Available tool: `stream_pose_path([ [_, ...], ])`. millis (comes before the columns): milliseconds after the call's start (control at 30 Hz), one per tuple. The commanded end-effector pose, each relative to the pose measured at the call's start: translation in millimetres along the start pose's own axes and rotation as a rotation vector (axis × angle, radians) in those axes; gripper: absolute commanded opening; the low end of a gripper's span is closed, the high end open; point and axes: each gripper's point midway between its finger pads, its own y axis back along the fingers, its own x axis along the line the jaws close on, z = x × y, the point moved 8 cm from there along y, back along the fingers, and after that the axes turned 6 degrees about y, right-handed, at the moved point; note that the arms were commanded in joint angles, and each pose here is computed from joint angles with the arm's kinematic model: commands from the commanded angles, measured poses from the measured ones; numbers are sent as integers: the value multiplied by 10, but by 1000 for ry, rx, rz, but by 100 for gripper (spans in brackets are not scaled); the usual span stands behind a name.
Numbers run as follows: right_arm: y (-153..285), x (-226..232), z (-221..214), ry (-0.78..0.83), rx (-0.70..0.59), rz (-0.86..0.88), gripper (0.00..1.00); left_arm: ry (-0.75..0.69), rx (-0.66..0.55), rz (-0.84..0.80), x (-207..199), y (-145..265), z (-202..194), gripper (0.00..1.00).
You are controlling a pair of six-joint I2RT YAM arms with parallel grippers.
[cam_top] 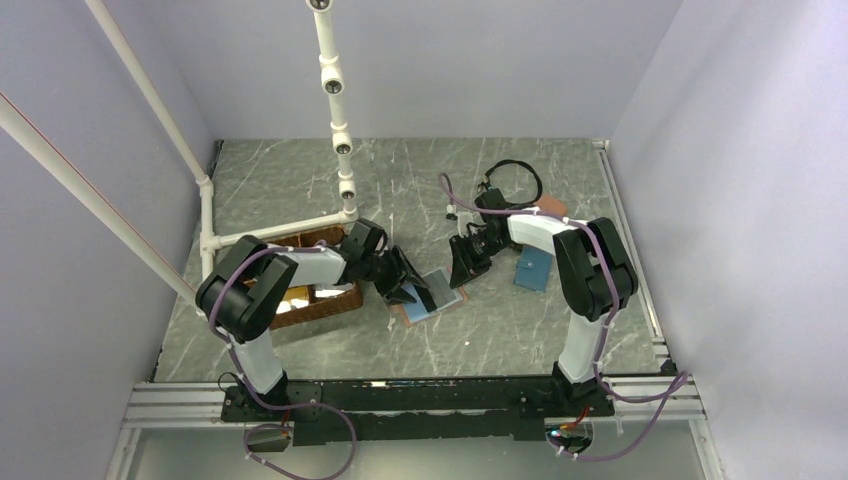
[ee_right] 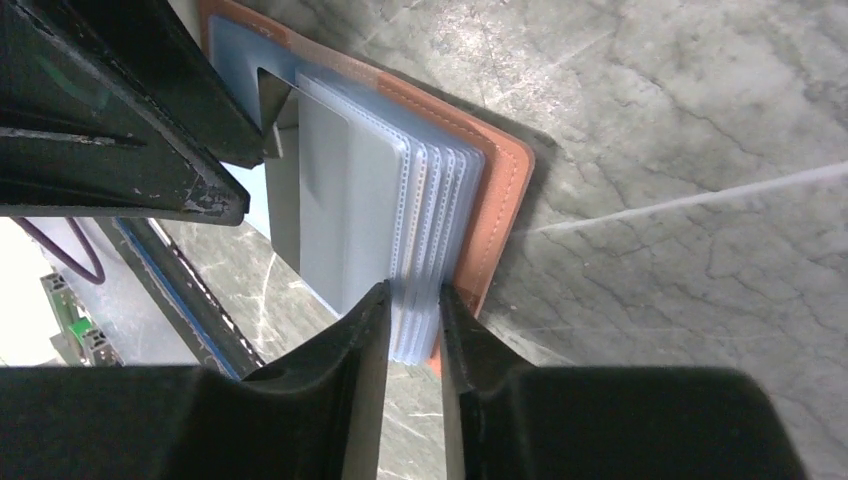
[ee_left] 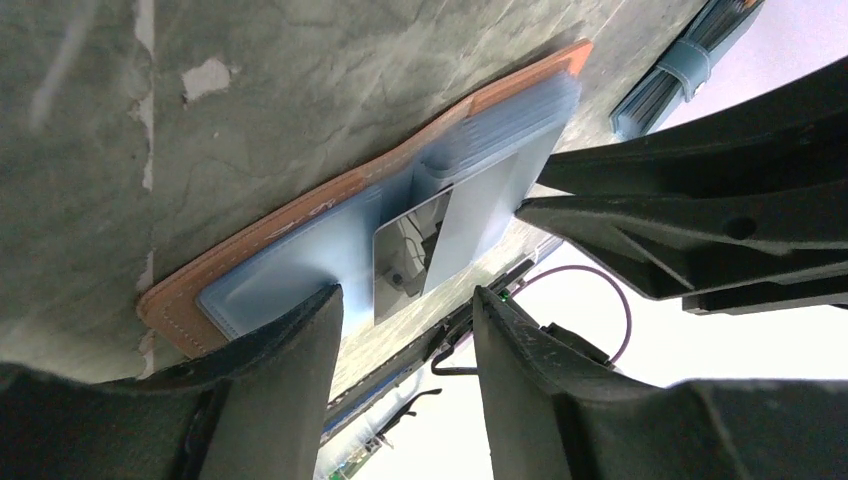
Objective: Take the credit cards out of the card holder
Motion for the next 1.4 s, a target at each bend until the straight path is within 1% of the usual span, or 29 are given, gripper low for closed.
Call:
stream_pose_path([
  [0,-52,-165,-65,-19,54,-117,20,-3,-9,61,89,-66,22,57],
  [33,-73,-196,-23,1,30,-131,18,-4,-9,59,86,-67,24,57],
  [67,-69,-190,-78,-18,59,-132,17,-5,-8,55,82,-68,22,57],
  [167,-95,-202,-105,-24,80,-132,13,-13,-6,17,50,-83,29,57],
  [300,-132,-172,-100,-5,99,-135,12,-4,-2,-1,39,-114,38,57],
  [400,-71,-149,-36,11,76,-154,12,11,-8,26,75,-104,36,57],
  [467,37,-143,34,10,26,-142,14,22,-15,42,96,-88,30,57],
  [500,92,-124,67,15,1,-131,16,24,-17,48,105,-83,31,57],
  [567,187,-94,111,26,-39,-113,22,26,-18,55,115,-82,34,57],
  [700,274,28,111,64,-86,-41,33,28,-13,60,127,-96,35,57],
  [867,272,79,101,77,-95,9,45,28,-13,60,129,-99,36,57],
  [1000,174,70,106,75,-56,19,50,26,-14,54,124,-96,35,57],
  [1100,74,39,89,71,-14,-23,49,27,-15,50,126,-93,32,57],
  [1200,17,-19,69,67,23,-96,46,26,-16,44,128,-86,26,57],
  [1300,-24,-73,43,66,56,-159,37,28,-13,39,134,-92,27,56],
  [1367,-44,-97,25,67,73,-185,34,31,-8,38,139,-100,25,56],
])
